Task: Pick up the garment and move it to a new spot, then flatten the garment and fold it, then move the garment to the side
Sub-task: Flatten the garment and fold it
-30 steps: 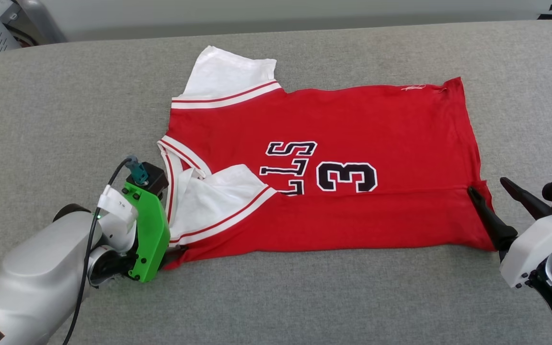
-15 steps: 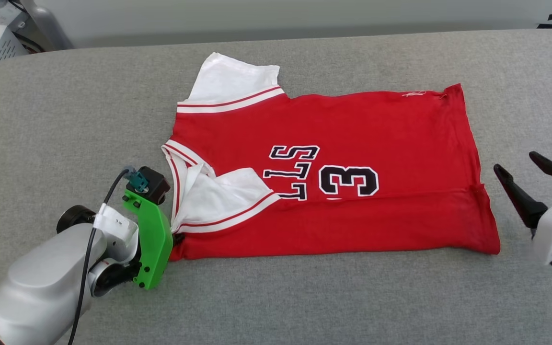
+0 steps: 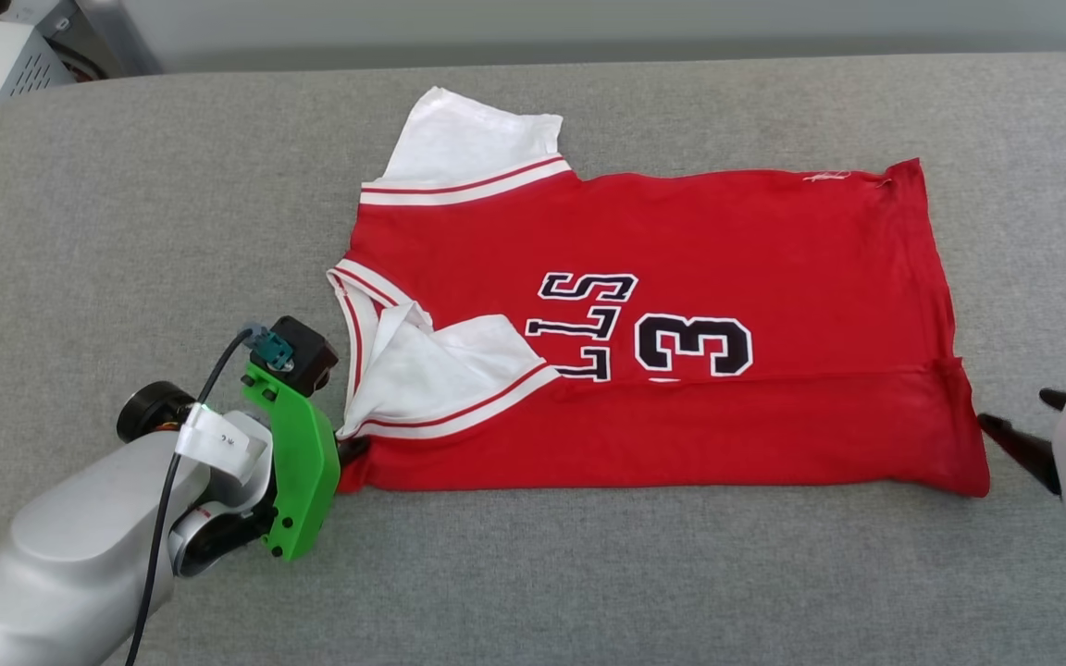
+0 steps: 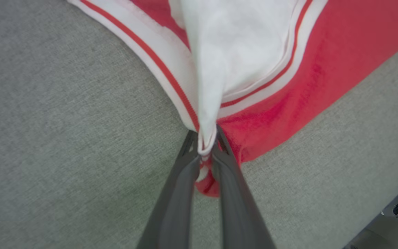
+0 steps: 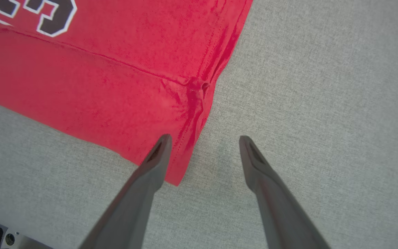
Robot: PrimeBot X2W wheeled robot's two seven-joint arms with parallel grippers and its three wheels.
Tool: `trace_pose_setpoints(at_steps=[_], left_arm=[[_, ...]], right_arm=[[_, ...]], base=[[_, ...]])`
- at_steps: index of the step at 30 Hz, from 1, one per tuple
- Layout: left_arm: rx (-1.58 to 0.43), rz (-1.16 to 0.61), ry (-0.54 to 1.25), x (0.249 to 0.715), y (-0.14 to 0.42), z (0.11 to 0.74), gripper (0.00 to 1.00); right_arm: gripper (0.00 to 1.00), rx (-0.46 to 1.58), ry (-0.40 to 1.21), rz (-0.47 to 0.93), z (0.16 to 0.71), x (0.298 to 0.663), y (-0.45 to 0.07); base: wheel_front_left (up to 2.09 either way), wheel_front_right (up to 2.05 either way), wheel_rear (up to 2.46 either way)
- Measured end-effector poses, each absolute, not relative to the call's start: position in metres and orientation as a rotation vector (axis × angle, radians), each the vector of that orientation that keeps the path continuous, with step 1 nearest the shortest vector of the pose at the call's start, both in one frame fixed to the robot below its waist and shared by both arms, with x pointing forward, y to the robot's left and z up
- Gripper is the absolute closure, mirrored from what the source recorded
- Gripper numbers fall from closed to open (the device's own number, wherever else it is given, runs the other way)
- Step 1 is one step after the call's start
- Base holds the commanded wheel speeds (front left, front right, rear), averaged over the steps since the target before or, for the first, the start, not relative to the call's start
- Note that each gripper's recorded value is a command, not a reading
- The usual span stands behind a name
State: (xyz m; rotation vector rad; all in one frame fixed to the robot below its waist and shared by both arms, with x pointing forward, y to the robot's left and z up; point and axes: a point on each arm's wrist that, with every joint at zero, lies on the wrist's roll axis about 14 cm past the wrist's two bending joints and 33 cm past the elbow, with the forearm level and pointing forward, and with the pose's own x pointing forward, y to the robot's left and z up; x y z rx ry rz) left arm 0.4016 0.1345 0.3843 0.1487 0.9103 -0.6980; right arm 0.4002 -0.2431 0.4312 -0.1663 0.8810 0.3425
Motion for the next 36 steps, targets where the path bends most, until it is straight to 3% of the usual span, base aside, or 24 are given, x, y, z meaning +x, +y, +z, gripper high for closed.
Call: trace_pose_setpoints(at_steps=[15,16,17,29,36], left_arm=[[0.151,-0.698,0.909,0.408,0.138,0.373,1.0],[0.15,-0.696,0.906,0.408,0.138,0.372,1.0],[0.149,-0.695,0.904,0.409,0.138,0.372,1.0],[0.103,-0.687,0.837,0.393,0.14,0.393,1.0],[0.102,-0.69,0.793,0.375,0.141,0.415,1.0]], right_arm=[[0.0,-0.12,1.074,0.341,0.353,0.385,-0.23],[0.6,-0.113,1.055,0.341,0.354,0.387,-0.23],[1.0,-0.11,1.042,0.339,0.355,0.388,-0.23],[1.0,-0.101,0.818,0.381,0.405,0.397,-0.221],[1.0,-0.105,0.736,0.388,0.433,0.383,-0.226]], base=[[0.0,0.0,0.0],[0.0,0.0,0.0],[0.0,0.0,0.0],[0.0,0.0,0.0],[0.0,0.0,0.0]])
